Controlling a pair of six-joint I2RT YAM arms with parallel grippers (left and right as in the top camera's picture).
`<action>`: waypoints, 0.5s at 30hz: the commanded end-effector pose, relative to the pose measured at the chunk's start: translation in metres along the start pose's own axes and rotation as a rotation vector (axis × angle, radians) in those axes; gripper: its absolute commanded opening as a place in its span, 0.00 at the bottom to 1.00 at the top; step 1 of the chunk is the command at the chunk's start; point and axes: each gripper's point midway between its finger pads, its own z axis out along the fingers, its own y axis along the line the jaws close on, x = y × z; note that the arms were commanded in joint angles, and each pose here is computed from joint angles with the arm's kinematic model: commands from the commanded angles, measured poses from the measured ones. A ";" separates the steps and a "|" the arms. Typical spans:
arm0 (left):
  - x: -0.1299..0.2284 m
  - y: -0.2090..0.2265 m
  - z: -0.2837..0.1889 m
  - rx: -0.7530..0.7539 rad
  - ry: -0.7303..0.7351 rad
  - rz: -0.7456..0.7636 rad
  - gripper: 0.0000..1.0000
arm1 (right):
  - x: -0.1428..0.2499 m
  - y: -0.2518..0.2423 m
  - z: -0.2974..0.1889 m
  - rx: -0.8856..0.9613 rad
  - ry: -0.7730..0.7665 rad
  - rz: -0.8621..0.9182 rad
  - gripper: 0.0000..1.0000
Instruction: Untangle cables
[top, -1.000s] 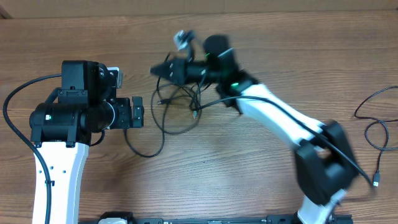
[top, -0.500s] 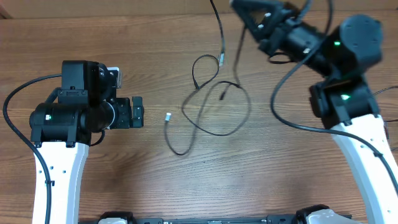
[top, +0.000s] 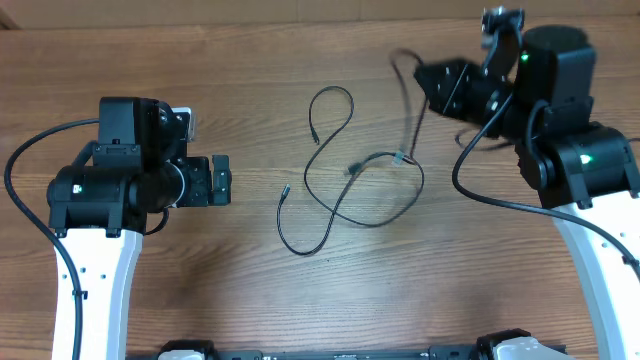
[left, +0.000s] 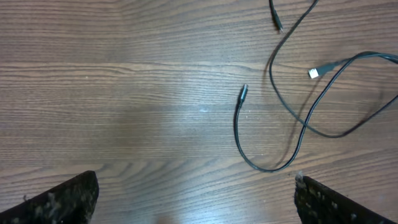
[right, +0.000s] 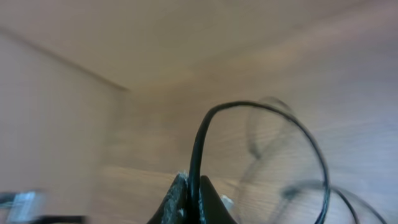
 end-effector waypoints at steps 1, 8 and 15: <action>-0.002 0.000 -0.004 0.005 -0.017 -0.002 1.00 | 0.006 -0.016 -0.012 0.099 0.004 -0.042 0.04; -0.002 0.000 -0.004 0.006 -0.017 -0.002 1.00 | 0.000 0.103 -0.114 -0.405 -0.156 -0.254 0.04; -0.002 0.000 -0.004 0.005 -0.017 -0.002 1.00 | -0.052 0.153 -0.219 -0.489 -0.611 -0.392 0.04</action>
